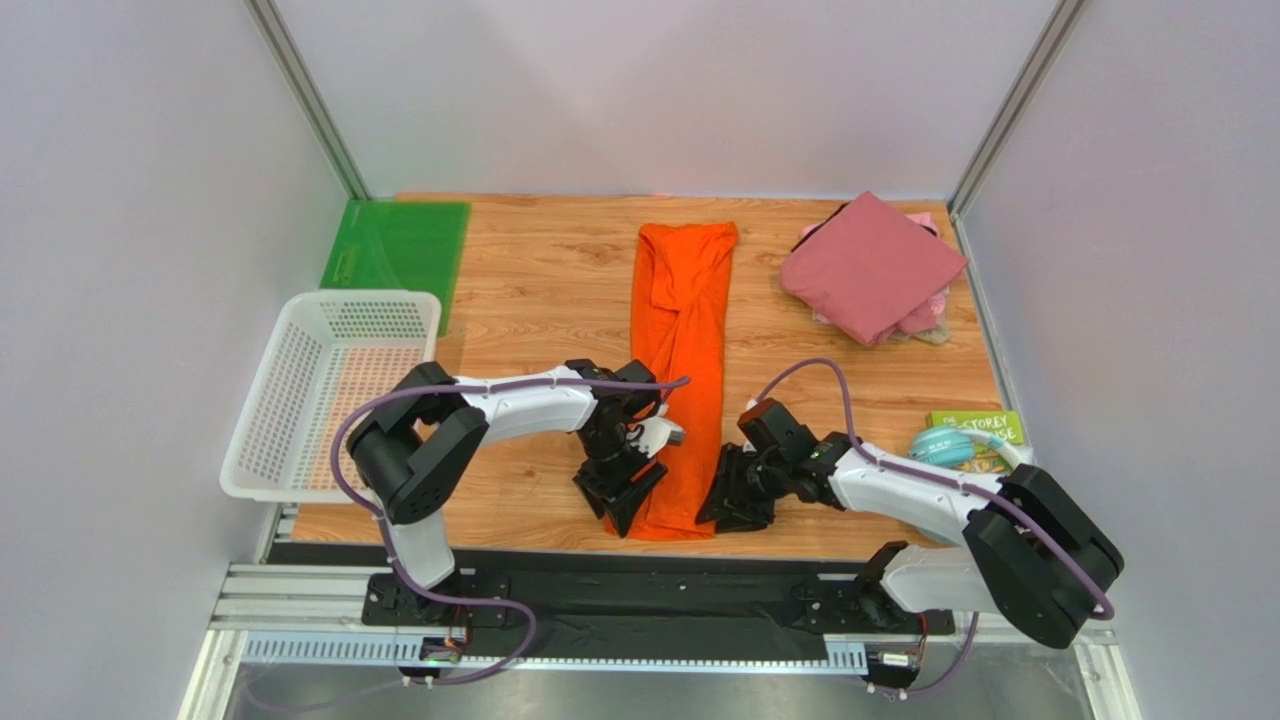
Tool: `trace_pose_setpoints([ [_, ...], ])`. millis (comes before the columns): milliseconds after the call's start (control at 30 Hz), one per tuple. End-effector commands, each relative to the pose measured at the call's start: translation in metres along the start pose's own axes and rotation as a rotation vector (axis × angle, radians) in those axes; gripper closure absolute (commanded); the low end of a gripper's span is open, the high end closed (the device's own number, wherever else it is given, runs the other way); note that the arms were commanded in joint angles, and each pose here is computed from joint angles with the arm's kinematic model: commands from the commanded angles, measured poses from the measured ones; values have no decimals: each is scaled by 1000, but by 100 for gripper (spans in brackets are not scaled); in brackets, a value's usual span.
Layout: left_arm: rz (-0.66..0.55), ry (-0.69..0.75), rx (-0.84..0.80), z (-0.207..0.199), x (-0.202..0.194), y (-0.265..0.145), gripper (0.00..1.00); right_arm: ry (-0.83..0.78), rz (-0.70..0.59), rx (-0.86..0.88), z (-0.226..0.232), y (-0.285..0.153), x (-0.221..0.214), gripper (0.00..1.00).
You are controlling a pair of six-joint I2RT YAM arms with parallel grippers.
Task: Fold and stack the t-shirts
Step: Fold the tshirt
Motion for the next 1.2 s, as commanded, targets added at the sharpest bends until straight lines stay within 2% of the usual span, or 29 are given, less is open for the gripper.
trace_pose_setpoints([
  [0, -51, 48, 20, 8, 13, 16, 36, -19, -20, 10, 3, -2, 1, 58],
  [133, -55, 50, 14, 7, 14, 15, 37, -22, -16, 10, 4, -1, 2, 60],
  [333, -42, 47, 14, 8, 13, 18, 44, -22, -14, 15, 5, 1, 3, 69],
  [400, -44, 51, 14, 8, 13, 17, 50, -23, -12, 14, 5, 3, 3, 71],
  [500, -46, 56, 15, 7, 13, 16, 65, -22, -5, 8, 4, 4, 3, 73],
  [533, -47, 58, 16, 8, 13, 15, 75, -22, -4, 10, 4, 4, 3, 73],
  [567, -47, 61, 15, 8, 13, 15, 80, -20, -4, 9, 4, 4, 3, 75],
  [600, -46, 65, 13, 7, 13, 14, 85, -21, -4, 10, 4, 4, 3, 78],
  [633, -47, 72, 13, 7, 14, 13, 96, -23, -7, 12, 4, 3, 3, 81],
  [667, -45, 76, 12, 7, 14, 13, 100, -21, -7, 11, 4, 3, 3, 88],
  [733, -54, 92, 5, 5, 16, 9, 100, -28, -12, 15, 7, 1, 4, 99],
  [767, -54, 95, 5, 5, 15, 8, 100, -32, -9, 12, 7, 0, 4, 100],
  [1167, -87, 241, -45, -11, -1, -26, 100, -63, -28, 27, 16, -24, -1, 100],
])
Point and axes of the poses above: each gripper's point midway between its finger pads, its own y axis out along the fingers, its own z axis along the line the jaws close on, x = y × z, the point moved 9 cm from there along -y, back along the fingers, and after that the axes turned 3 degrees about y, right-handed, at the moved point
